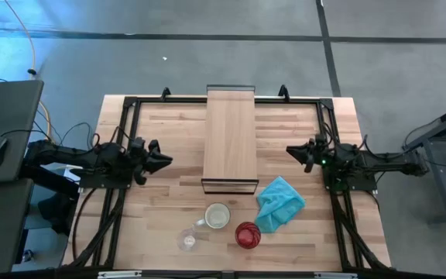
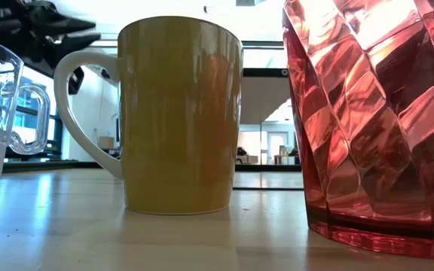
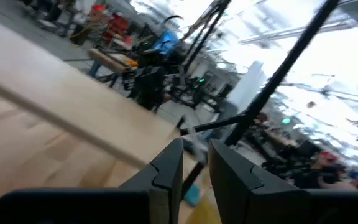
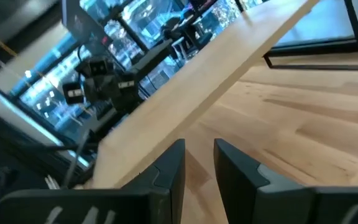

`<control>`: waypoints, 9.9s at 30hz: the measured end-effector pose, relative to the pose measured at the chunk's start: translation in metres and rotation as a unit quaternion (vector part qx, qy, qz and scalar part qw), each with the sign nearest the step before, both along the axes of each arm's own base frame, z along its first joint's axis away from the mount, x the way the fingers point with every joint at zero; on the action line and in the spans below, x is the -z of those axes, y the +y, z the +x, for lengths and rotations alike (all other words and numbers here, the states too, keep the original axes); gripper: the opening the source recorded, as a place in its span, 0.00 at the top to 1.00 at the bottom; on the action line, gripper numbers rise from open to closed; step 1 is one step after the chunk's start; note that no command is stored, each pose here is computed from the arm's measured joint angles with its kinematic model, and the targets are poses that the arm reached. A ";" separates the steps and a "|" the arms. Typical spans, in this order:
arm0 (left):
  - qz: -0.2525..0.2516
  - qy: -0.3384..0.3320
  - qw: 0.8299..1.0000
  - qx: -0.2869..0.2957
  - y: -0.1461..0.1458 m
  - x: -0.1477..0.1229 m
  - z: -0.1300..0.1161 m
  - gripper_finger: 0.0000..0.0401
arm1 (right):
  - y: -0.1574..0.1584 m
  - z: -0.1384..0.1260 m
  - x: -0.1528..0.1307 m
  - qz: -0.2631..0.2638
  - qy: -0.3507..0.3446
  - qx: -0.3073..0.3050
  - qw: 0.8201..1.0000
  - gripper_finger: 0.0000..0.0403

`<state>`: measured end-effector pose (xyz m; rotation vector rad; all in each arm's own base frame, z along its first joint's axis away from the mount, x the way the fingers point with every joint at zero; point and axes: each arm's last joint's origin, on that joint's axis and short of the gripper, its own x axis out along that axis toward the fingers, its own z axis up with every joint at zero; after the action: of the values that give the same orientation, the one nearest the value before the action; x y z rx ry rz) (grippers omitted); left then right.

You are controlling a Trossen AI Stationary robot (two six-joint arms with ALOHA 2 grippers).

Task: Stack small to large cups/mugs on shelf
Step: Put the transparent cup on the shelf

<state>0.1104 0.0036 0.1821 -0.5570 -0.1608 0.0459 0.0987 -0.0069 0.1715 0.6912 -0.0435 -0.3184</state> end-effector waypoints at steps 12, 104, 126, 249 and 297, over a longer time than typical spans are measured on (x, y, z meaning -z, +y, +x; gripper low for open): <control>0.076 -0.041 0.996 0.029 -0.002 -0.008 -0.001 0.83 | 0.000 0.000 -0.010 -0.185 0.004 -0.007 0.983 0.81; 0.123 0.067 0.982 0.125 -0.008 0.014 0.001 0.83 | 0.155 0.182 -0.222 -0.238 0.365 -0.382 0.815 0.81; 0.121 0.091 0.972 0.178 -0.011 0.020 0.000 0.83 | 0.157 0.289 -0.226 -0.316 0.340 -0.438 0.770 0.81; 0.133 0.127 0.973 0.143 -0.008 0.026 0.000 0.83 | 0.254 0.392 -0.029 -0.413 0.295 -0.495 0.705 0.81; 0.138 0.126 0.972 0.143 -0.008 0.026 0.000 0.83 | 0.243 0.400 -0.027 -0.419 0.333 -0.447 0.717 0.73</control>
<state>0.1100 -0.0048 0.1558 -0.2882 0.1614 -0.1834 0.4988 0.2365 0.1984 -0.3937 0.7895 0.4177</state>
